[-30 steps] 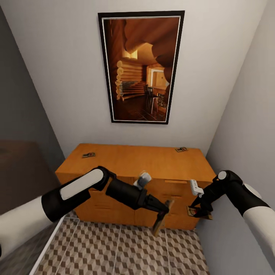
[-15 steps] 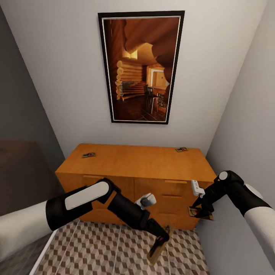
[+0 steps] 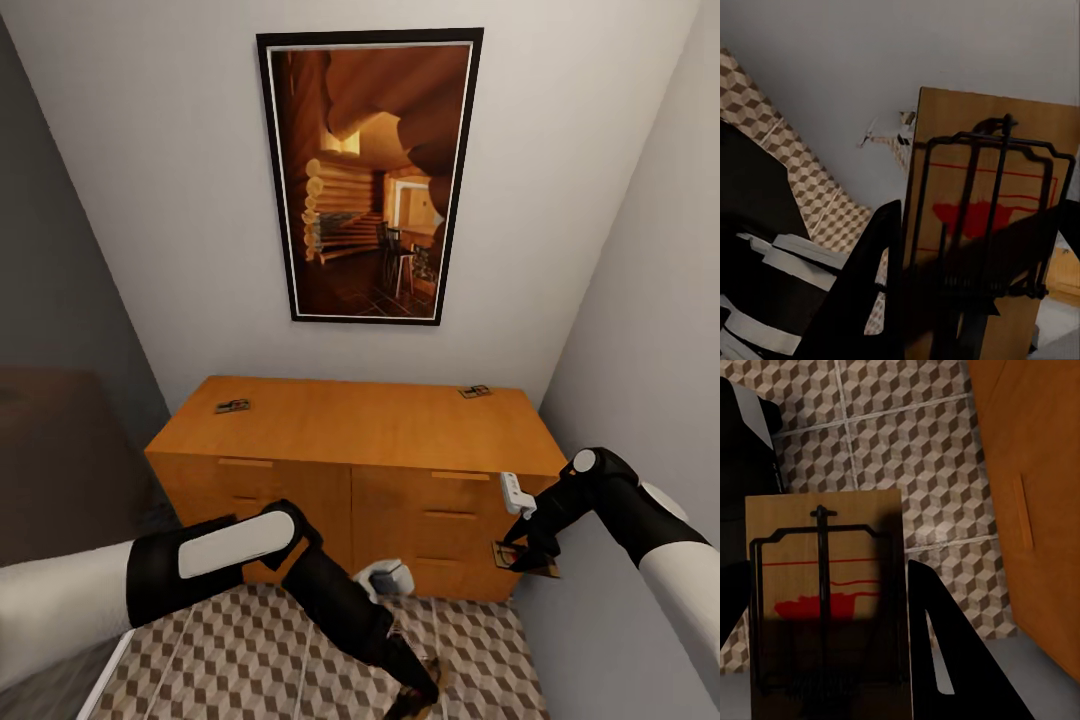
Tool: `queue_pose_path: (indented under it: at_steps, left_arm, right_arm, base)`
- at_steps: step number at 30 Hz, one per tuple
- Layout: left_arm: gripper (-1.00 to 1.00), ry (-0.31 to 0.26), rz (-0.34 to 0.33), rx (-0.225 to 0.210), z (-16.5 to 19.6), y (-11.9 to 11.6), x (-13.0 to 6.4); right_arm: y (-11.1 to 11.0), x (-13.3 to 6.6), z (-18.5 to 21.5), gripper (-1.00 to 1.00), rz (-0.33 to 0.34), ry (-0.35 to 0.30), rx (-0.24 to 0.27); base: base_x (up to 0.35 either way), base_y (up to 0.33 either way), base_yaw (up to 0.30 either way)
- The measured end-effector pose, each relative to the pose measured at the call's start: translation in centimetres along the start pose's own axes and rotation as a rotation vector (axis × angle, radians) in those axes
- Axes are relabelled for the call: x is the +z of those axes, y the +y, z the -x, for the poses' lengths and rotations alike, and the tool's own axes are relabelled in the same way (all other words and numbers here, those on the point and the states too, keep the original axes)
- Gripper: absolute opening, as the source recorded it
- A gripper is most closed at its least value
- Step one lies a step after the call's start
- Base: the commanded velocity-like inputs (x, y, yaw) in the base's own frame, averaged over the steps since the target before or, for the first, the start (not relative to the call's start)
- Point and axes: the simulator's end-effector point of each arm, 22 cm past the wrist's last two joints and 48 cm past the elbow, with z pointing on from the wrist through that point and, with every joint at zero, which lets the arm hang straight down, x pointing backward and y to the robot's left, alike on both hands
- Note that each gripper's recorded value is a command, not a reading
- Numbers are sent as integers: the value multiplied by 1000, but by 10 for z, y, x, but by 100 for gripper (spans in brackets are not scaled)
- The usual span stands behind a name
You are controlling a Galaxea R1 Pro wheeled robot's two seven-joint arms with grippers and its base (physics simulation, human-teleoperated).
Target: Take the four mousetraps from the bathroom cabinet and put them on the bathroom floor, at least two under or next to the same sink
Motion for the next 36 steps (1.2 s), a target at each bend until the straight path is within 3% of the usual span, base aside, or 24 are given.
queue_pose_path:
  at_steps: [9,13,16,22,28,36]
  left_arm:
    - [-100,40,58,-53,-29,31,29]
    - [-100,45,59,-65,-36,35,36]
    - [-100,85,64,-77,-55,40,48]
    - [-100,114,66,-76,-65,40,56]
    - [-100,66,67,-80,-56,41,59]
    - [-100,58,62,-76,-53,38,62]
  right_arm:
    - [0,1,0,-100,0,0,0]
    - [3,3,-1,-100,6,0,2]
    - [5,5,-2,-100,8,1,1]
    - [5,5,-2,-100,8,1,0]
    - [5,5,-2,-100,7,1,1]
    - [4,6,-2,-100,8,2,2]
  base:
    - [0,0,0]
    - [0,0,0]
    - [0,0,0]
    - [0,0,0]
    - [0,0,0]
    - [-186,0,0]
